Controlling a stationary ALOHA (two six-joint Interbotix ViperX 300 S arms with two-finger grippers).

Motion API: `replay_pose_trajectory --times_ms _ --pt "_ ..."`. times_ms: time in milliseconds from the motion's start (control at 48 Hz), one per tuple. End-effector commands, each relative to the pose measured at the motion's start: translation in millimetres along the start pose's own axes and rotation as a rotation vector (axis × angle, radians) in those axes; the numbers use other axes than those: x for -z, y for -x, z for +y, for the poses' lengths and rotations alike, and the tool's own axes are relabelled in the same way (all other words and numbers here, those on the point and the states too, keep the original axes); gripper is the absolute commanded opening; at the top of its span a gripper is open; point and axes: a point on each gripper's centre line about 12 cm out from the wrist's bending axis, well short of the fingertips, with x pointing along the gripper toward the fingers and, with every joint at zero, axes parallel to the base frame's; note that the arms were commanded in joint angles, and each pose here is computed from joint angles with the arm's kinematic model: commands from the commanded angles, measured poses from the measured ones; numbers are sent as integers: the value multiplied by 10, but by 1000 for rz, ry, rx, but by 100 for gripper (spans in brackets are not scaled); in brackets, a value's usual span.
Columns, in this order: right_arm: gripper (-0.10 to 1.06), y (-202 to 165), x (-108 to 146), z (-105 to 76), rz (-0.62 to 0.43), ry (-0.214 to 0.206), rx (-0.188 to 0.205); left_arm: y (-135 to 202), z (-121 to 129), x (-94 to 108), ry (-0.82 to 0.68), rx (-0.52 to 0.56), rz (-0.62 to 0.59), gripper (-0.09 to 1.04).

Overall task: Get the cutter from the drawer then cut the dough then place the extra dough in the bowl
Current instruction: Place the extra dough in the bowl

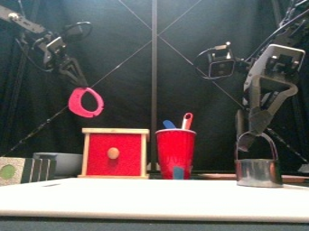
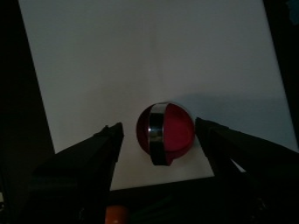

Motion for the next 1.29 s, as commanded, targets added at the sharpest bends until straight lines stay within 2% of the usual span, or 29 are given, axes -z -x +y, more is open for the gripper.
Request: replay_pose_trajectory --times_ms 21,312,646,854,1083,1292 --pt "97 37 -47 9 -21 2 -5 51 17 68 35 -5 -5 57" --pt "96 39 -53 11 -22 2 -6 -143 -18 499 64 5 110 57" --pt "97 40 -59 13 -24 3 -6 -367 -32 760 80 -1 168 59" --pt "97 41 -65 15 -26 5 -6 -443 -30 796 88 -3 180 63" --pt "97 37 -63 18 -25 6 -6 -449 -21 767 102 -11 151 76" --pt "97 40 -74 23 -28 8 -7 -451 -19 763 108 -14 144 78"
